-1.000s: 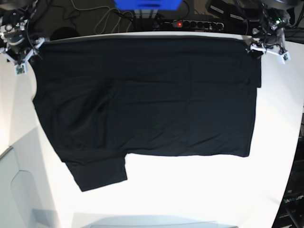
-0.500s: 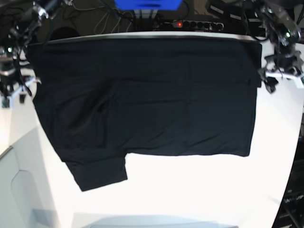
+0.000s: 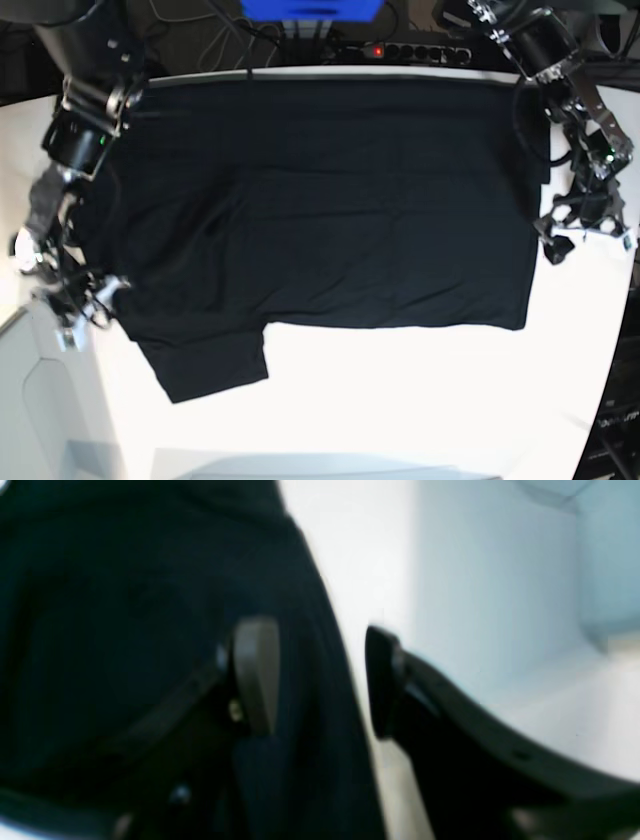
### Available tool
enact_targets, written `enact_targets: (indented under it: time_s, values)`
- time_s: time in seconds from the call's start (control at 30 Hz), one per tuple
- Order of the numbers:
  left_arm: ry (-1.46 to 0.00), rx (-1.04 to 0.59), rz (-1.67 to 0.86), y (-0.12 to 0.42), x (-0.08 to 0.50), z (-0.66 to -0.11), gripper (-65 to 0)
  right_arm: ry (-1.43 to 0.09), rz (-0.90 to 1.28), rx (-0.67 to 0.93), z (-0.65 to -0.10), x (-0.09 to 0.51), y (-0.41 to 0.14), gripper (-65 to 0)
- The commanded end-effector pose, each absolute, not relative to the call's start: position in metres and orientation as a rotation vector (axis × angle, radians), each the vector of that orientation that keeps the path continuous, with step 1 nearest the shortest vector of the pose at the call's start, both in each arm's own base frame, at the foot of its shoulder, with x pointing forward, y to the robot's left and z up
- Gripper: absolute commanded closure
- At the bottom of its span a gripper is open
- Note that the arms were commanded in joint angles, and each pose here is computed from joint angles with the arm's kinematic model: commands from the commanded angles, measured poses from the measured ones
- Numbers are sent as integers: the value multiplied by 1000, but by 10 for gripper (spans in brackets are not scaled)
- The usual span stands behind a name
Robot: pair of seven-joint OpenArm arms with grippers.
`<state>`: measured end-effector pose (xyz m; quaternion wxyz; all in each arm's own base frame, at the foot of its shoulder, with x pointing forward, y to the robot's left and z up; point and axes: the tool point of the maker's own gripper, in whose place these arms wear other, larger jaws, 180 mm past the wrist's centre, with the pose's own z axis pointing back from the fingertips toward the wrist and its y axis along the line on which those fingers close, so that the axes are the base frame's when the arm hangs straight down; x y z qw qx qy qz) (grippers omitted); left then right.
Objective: Fold the T-shirt properly
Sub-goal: 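Open both grippers and release the shoulder edge, then move both grippers to the shirt's side edges near the hem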
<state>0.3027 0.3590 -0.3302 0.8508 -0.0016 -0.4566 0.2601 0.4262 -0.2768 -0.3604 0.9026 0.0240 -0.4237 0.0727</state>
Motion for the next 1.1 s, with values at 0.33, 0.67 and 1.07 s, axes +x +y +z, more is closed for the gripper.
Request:
enact_targets:
  time_s: [0.33,0.67,1.07]
  values:
    - [-1088,110,407,363,358,-303,-534,-1041,-66,103,-381,467,-299,-288]
    - [-1048,113,349,348,414,-342,-534,-1022,-81,119,-398,460,-287,-288]
    - [-1017,111,286,326,462,-386,-534,-999,-81,156,-413,453,-266,-231]
